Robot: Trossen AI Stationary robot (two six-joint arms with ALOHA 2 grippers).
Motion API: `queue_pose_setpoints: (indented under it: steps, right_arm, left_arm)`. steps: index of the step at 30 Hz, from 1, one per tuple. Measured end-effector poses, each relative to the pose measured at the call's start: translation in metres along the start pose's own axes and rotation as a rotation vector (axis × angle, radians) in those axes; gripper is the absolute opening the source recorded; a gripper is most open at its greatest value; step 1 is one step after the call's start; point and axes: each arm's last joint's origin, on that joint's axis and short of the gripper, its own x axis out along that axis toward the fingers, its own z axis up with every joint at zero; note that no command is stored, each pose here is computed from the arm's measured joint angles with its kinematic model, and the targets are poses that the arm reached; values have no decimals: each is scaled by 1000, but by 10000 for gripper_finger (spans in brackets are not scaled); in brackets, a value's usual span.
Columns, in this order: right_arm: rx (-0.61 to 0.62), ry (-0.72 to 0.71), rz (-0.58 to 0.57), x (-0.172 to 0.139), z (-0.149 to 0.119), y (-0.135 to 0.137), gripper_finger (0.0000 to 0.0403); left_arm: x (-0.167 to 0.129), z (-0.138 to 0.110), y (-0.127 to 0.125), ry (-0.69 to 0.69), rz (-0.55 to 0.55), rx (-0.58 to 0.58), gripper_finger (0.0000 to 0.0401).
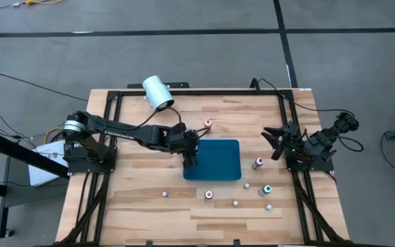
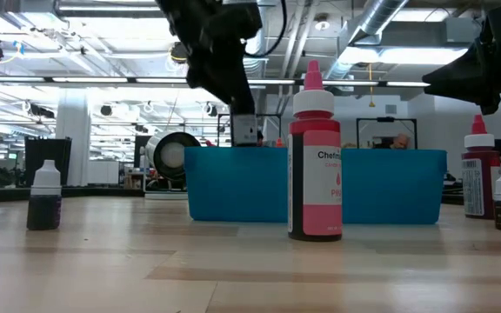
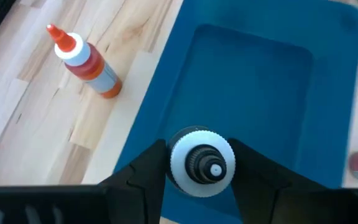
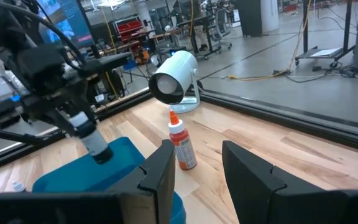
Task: Pick & Place food coloring
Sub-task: Put the large black food coloring bottle into the blue bin
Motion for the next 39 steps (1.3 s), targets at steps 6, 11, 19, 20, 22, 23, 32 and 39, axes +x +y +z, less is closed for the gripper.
queue_pose_setpoints:
  steps: [6, 11, 19, 20, 22, 23, 32, 39]
  right_arm:
    - [0, 0, 0, 0, 0, 0, 123]
    - [-2, 1, 0, 0, 0, 0, 123]
    - [-5, 2, -1, 0, 0, 0, 123]
    - [-5, 3, -1, 0, 0, 0, 123]
    - [-8, 3, -2, 0, -1, 0, 123]
    - [-8, 3, -2, 0, -1, 0, 123]
    - [-8, 4, -2, 0, -1, 0, 123]
    - [-8, 3, -3, 0, -1, 0, 123]
  left_arm:
    - [22, -7, 0, 62, 22, 51, 137]
    - [36, -14, -2, 108, 37, 86, 137]
    - [38, -14, -2, 106, 63, 95, 137]
    - [38, -14, -2, 106, 61, 98, 137]
    - [38, -15, -2, 108, 56, 98, 137]
    - [38, -15, -2, 108, 56, 98, 137]
    - [38, -21, -1, 157, 65, 95, 137]
    - [44, -32, -1, 160, 68, 78, 137]
